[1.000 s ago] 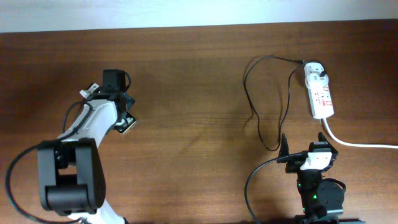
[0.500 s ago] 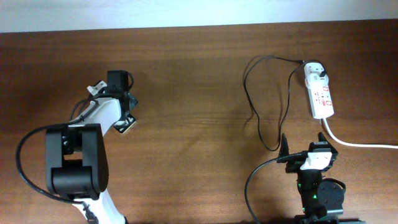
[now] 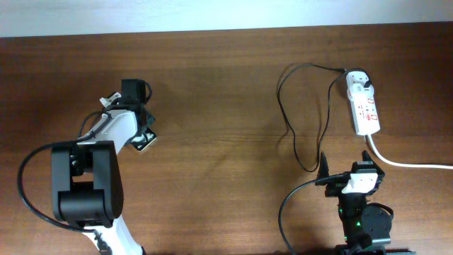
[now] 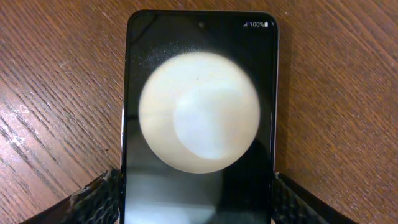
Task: Plug charger to phone and switch on socket
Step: 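Close the left gripper on the black phone's edges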
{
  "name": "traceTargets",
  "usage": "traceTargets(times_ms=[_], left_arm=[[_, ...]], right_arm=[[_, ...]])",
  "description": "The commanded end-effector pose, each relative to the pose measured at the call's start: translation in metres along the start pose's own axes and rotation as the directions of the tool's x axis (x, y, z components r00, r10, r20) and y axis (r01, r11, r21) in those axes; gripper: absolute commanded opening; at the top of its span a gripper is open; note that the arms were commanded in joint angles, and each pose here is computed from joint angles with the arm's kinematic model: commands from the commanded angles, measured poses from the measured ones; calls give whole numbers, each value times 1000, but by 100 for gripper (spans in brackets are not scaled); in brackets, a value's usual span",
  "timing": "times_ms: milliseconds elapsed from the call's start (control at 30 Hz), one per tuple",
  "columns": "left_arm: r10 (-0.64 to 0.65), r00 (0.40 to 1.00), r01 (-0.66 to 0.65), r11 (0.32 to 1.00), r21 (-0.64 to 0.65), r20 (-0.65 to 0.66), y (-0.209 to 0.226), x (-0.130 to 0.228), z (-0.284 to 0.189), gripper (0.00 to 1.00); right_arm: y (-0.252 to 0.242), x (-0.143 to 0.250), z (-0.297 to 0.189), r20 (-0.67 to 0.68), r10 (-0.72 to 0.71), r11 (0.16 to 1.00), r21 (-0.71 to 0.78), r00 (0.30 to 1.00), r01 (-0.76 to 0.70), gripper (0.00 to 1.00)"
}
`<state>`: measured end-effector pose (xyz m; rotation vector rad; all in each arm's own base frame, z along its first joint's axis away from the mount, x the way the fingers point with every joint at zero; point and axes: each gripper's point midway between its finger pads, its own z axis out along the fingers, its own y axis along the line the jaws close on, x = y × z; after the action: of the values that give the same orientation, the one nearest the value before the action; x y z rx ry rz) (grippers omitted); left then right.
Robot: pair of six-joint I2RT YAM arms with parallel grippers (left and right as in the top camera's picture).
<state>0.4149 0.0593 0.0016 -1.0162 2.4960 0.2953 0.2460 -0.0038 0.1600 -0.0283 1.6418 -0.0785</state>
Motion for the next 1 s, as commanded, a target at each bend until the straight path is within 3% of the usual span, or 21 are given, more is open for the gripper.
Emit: traceTargets(times_ms=[0,167,233,300,333,467,533,600,900,967], left_arm=[[121,989,-123,992,-16,-90,8,26,16,67],[338,935,-336,941,39,-106,3,30,15,69],[365,924,-362,931,52,-109,2,31,15,70],[365,923,-362,931,52,-117,3,33,15,82],[358,925,-355,934,48,-125,4,34,15,95],[350,929,-353,936,-4,-121,13,31,14,99],[287,947,-293,956,-22,-141,17,34,14,99],[99,980,-114,990,-79,-173,28,41,13,99],[12,983,-36,991,-133,-182,58,29,22,99],[-6,974,-13,996,-84,-226,62,28,27,99]], right_arm=[[1,3,0,-4,-7,1000,-5,1000,7,99],[1,3,0,-4,-7,1000,-5,1000,7,99],[1,3,0,-4,-7,1000,-5,1000,7,99],[1,3,0,-4,-7,1000,-5,1000,7,99],[1,3,0,-4,-7,1000,-5,1000,7,99],[1,3,0,-4,-7,1000,-5,1000,7,99],[1,3,0,-4,-7,1000,-5,1000,7,99],[1,3,0,-4,-7,1000,-5,1000,7,99],[1,3,0,-4,-7,1000,-5,1000,7,99],[1,3,0,-4,-7,1000,-5,1000,7,99]])
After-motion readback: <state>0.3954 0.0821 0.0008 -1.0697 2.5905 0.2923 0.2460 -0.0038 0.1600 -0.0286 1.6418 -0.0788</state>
